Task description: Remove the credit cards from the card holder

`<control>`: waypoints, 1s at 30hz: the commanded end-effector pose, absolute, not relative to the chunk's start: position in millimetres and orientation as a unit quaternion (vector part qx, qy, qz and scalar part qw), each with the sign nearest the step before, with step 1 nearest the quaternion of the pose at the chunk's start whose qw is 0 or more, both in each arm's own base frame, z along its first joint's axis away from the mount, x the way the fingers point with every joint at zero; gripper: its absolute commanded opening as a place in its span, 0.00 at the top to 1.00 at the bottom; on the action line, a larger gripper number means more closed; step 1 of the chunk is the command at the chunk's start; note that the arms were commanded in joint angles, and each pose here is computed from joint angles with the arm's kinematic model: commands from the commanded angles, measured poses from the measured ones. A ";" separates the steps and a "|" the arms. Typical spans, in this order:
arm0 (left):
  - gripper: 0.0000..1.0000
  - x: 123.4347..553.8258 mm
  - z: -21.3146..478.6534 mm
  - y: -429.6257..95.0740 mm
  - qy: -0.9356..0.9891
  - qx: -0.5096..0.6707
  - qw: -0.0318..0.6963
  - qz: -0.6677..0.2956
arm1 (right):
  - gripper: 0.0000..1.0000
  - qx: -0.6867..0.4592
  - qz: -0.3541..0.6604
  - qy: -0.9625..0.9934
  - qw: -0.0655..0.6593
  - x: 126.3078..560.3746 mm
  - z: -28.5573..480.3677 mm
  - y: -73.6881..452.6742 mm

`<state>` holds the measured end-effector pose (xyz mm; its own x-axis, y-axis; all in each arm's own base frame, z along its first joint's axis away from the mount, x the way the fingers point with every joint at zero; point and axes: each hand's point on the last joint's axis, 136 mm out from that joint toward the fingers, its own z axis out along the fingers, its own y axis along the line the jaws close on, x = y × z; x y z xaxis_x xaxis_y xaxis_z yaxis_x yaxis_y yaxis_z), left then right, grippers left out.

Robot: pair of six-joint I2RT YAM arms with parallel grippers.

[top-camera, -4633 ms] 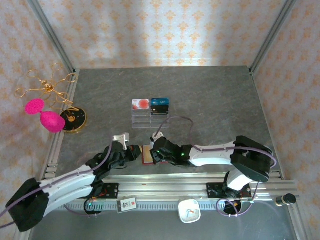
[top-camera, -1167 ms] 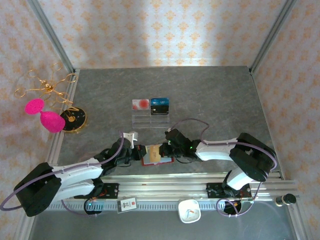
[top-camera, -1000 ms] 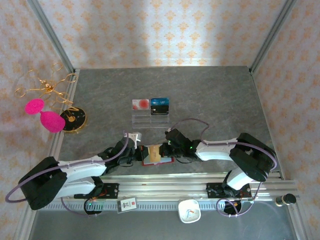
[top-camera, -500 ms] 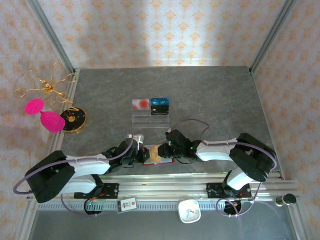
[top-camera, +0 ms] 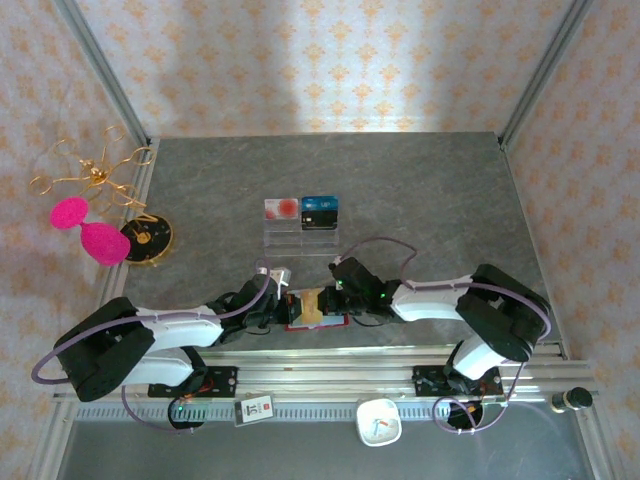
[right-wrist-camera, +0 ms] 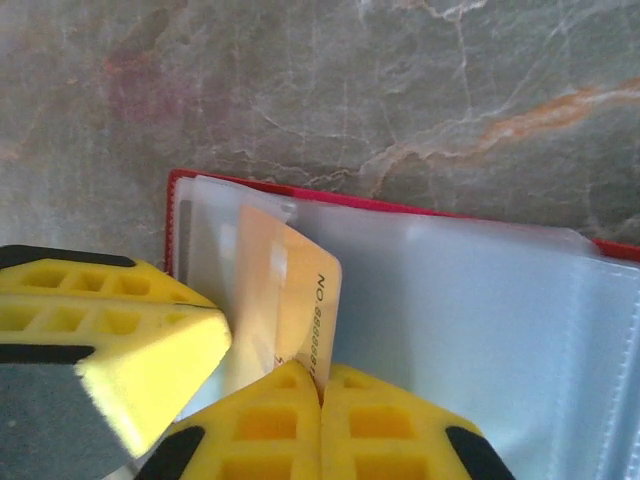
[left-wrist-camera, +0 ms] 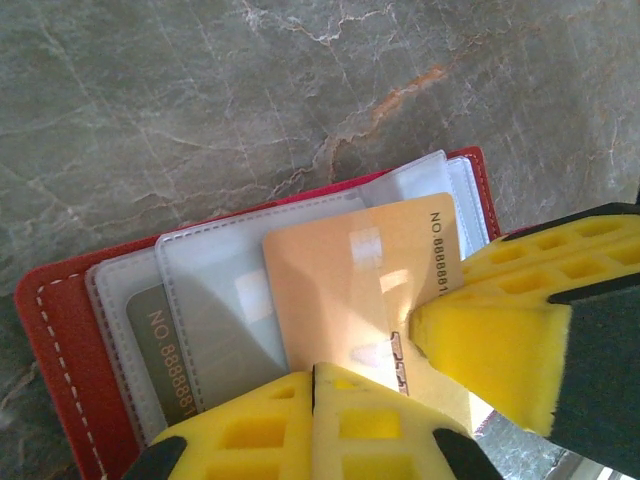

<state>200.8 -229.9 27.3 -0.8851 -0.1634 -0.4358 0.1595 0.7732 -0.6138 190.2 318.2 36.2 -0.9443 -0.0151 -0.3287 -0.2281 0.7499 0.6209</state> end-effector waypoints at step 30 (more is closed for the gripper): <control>0.87 211.4 91.5 -234.2 0.862 0.019 0.323 -0.391 | 1.00 -0.193 0.378 0.852 0.307 195.6 141.2 292.3</control>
